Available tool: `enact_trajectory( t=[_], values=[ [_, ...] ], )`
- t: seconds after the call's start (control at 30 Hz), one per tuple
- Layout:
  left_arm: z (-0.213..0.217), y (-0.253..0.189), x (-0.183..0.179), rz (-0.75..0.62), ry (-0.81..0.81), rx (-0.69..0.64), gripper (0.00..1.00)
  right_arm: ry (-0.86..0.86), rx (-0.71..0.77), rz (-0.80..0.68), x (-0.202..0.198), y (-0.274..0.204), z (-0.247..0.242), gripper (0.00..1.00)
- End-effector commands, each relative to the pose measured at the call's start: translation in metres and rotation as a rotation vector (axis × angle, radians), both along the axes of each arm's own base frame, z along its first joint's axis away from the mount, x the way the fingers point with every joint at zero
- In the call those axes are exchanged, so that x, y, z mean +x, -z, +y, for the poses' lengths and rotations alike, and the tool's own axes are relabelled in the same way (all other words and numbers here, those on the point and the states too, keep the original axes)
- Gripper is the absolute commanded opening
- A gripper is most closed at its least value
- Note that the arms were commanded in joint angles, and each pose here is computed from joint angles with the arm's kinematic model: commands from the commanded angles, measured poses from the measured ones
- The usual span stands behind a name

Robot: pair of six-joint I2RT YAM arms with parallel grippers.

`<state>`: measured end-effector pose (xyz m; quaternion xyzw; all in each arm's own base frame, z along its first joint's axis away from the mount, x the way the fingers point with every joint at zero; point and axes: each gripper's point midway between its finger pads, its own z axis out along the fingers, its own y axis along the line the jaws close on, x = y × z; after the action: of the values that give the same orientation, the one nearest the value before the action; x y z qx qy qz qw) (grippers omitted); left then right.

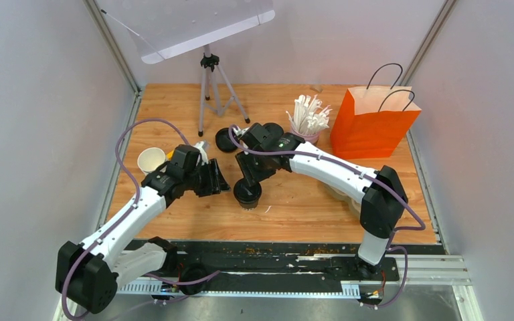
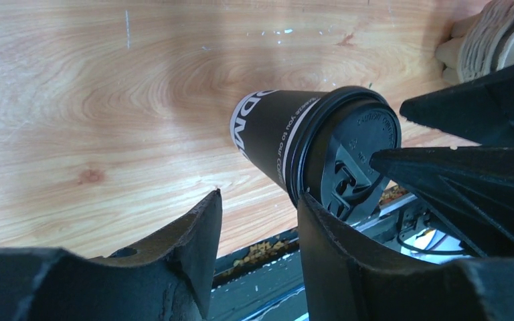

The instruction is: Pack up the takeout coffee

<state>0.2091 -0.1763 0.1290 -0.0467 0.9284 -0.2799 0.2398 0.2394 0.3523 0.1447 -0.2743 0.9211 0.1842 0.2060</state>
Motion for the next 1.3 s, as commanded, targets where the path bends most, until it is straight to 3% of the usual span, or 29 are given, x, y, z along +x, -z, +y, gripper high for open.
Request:
enact_trajectory(
  t=[0.0, 0.47, 0.83, 1.07, 1.27],
  values=[
    [-0.013, -0.012, 0.018, -0.049, -0.009, -0.104, 0.52, -0.006, -0.002, -0.019, 0.002, 0.003, 0.001, 0.42],
    [-0.018, 0.004, 0.018, -0.027, 0.013, -0.145, 0.41, -0.01, -0.017, -0.004, -0.001, 0.016, -0.003, 0.35],
    [-0.016, 0.007, 0.014, -0.019, 0.024, -0.14, 0.41, -0.006, -0.019, 0.006, -0.004, 0.019, -0.004, 0.35],
    [-0.01, 0.027, 0.009, 0.036, 0.019, -0.083, 0.37, -0.002, -0.019, 0.016, -0.006, 0.023, -0.006, 0.34],
    [0.014, 0.058, -0.005, 0.129, 0.024, 0.076, 0.33, 0.014, -0.021, 0.038, -0.014, 0.035, -0.012, 0.34]
  ],
)
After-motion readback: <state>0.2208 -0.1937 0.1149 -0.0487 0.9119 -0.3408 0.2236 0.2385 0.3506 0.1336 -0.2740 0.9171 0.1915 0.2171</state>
